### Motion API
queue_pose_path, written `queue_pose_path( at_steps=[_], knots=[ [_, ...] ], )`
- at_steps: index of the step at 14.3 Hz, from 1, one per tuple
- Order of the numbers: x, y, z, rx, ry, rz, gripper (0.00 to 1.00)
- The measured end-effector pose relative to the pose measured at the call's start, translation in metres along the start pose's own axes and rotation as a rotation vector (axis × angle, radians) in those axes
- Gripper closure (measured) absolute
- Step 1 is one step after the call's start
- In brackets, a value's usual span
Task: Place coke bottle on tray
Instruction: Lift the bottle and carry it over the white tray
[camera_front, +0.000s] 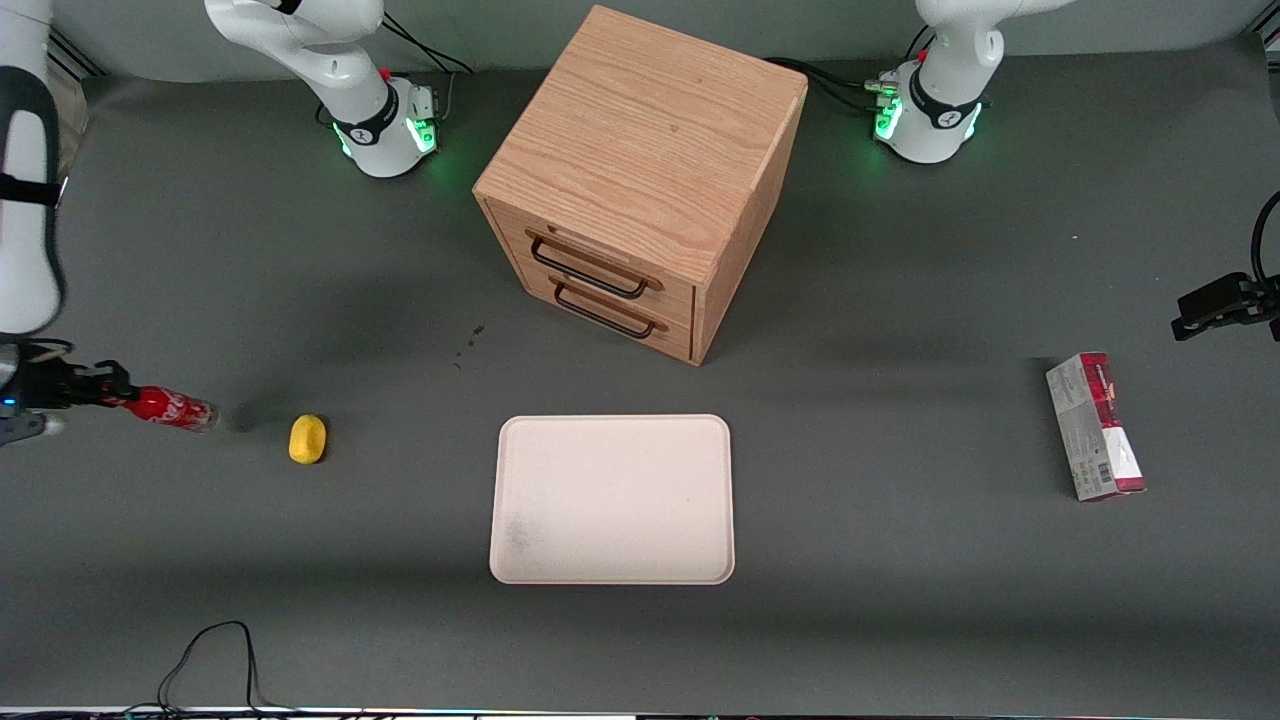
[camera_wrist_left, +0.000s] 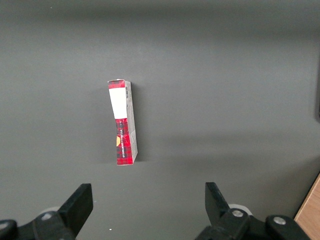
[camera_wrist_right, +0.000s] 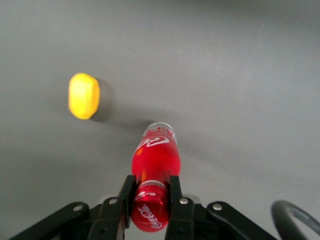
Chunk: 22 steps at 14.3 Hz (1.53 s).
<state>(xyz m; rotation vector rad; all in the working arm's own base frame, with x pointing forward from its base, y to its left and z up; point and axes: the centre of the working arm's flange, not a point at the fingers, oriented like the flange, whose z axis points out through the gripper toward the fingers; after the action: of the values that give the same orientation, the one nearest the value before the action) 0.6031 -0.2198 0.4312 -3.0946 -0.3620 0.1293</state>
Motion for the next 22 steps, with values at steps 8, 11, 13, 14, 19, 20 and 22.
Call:
queue_pose_path(
  at_steps=[8,11,13,14,19,20,22],
  knots=[
    [-0.032,-0.038,-0.202,0.001,0.018,-0.046,0.69],
    [-0.035,-0.057,-0.23,-0.008,0.039,-0.077,0.69],
    [-0.011,-0.093,-0.235,-0.017,0.052,-0.129,0.69],
    [0.007,-0.121,-0.233,-0.017,0.055,-0.14,0.69],
    [0.074,-0.272,-0.215,0.037,0.057,-0.081,0.69],
    [0.083,-0.3,-0.211,0.03,0.057,-0.072,0.69],
    [0.098,-0.36,-0.2,-0.027,0.058,-0.067,0.69]
  ],
)
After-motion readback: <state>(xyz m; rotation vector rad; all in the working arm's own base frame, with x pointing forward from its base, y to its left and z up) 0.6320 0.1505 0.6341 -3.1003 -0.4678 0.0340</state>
